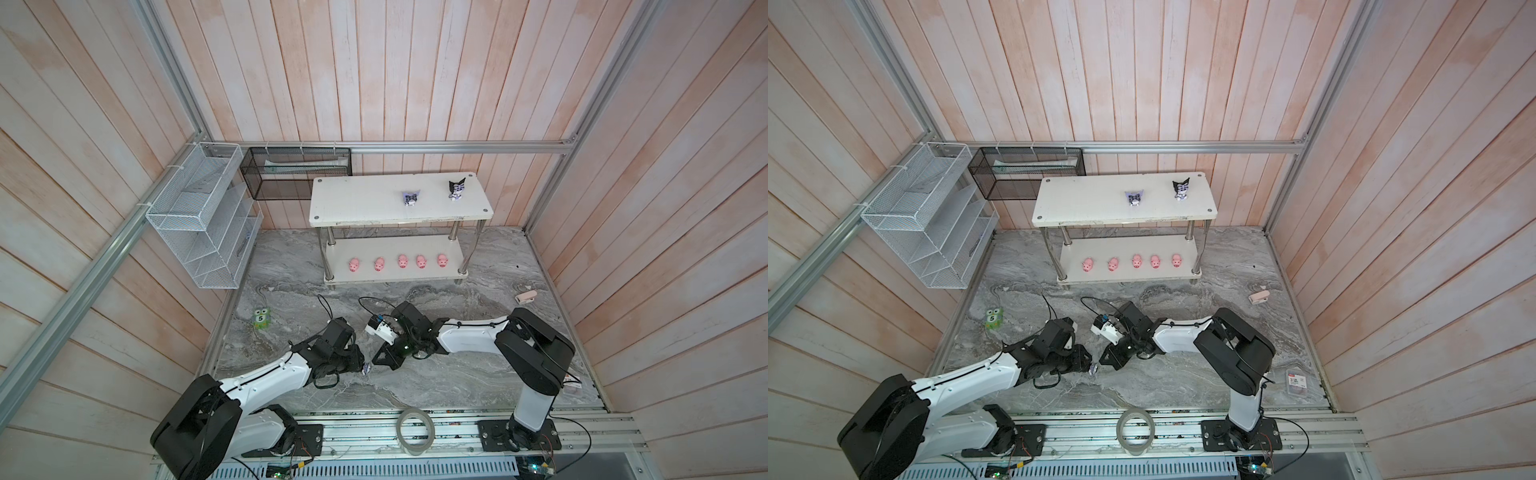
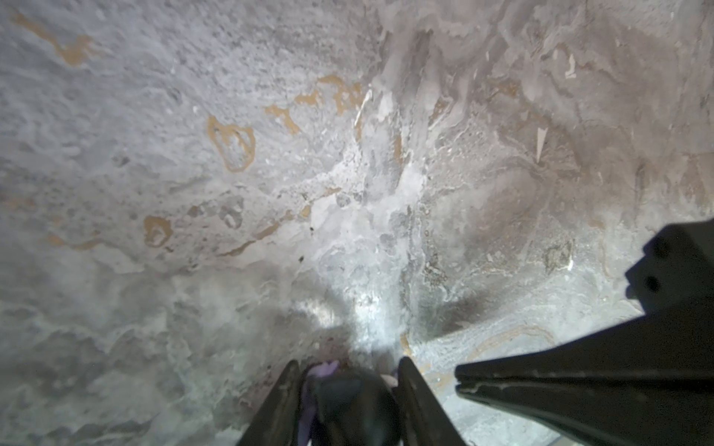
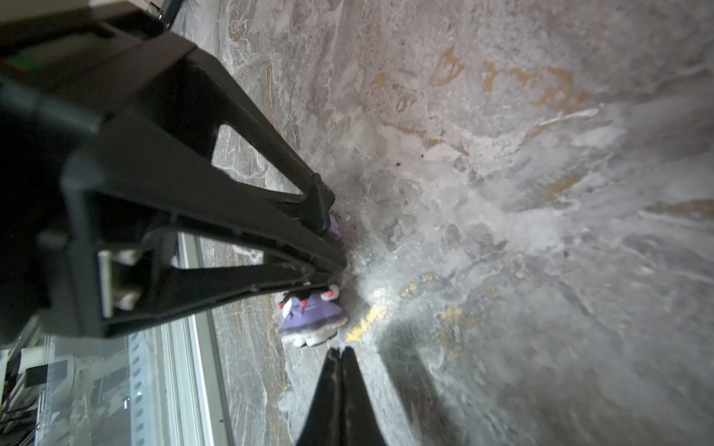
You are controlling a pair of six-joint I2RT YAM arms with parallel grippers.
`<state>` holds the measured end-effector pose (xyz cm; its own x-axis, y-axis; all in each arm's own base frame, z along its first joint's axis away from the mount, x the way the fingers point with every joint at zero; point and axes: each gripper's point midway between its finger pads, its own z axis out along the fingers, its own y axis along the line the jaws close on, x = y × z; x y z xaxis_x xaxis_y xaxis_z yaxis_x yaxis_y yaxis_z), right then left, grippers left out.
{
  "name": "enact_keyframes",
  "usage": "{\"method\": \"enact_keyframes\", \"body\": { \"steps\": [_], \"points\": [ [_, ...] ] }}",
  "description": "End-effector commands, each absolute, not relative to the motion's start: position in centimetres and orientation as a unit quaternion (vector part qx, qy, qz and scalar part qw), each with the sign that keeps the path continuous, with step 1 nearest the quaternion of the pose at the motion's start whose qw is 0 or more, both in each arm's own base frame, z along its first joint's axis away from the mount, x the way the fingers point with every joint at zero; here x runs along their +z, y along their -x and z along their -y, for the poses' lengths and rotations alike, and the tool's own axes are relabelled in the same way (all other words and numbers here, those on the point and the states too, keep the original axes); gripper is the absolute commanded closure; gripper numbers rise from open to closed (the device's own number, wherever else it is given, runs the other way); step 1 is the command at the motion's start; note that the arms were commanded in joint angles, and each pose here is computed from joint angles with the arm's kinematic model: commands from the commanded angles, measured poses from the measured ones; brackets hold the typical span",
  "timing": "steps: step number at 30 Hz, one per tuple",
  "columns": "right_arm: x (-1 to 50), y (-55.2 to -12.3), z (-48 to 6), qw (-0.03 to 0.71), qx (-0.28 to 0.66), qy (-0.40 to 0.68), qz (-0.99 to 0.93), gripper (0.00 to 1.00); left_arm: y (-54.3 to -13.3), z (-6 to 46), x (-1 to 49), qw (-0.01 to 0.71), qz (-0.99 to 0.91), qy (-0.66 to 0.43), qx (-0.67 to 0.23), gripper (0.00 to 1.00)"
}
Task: Organize plastic toys on shelves
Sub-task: Turn over the plastic toy at the bottom-left of the table.
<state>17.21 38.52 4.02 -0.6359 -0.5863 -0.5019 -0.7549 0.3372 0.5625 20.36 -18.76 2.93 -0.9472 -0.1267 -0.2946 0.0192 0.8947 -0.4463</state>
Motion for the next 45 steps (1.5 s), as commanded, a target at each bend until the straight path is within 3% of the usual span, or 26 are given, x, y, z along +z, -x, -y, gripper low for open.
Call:
{"method": "enact_keyframes", "body": {
  "steps": [1,5,13,17,30,45],
  "points": [
    [3.8,-17.1,-38.6,0.100,0.400,0.420,-0.808,0.97,-20.2,18.2,2.3,0.154,-0.964,0.037,-0.212,0.63],
    [3.8,-17.1,-38.5,0.102,0.399,0.418,-0.809,0.97,-20.4,18.0,3.1,0.163,-0.963,0.048,-0.207,0.72],
    [3.8,-17.3,-38.3,0.104,0.398,0.417,-0.810,0.98,-20.3,17.5,4.5,0.172,-0.961,0.065,-0.205,0.76],
    [3.8,-17.3,-38.2,0.103,0.399,0.417,-0.810,0.98,-20.4,17.4,5.0,0.178,-0.960,0.069,-0.206,0.83],
    [3.6,-17.4,-38.1,0.102,0.401,0.414,-0.811,0.98,-20.1,17.5,3.4,0.163,-0.964,0.062,-0.201,0.82],
    [3.3,-17.6,-38.2,0.098,0.402,0.413,-0.812,0.98,-20.3,17.3,4.2,0.168,-0.964,0.064,-0.196,0.99]
  ]
}}
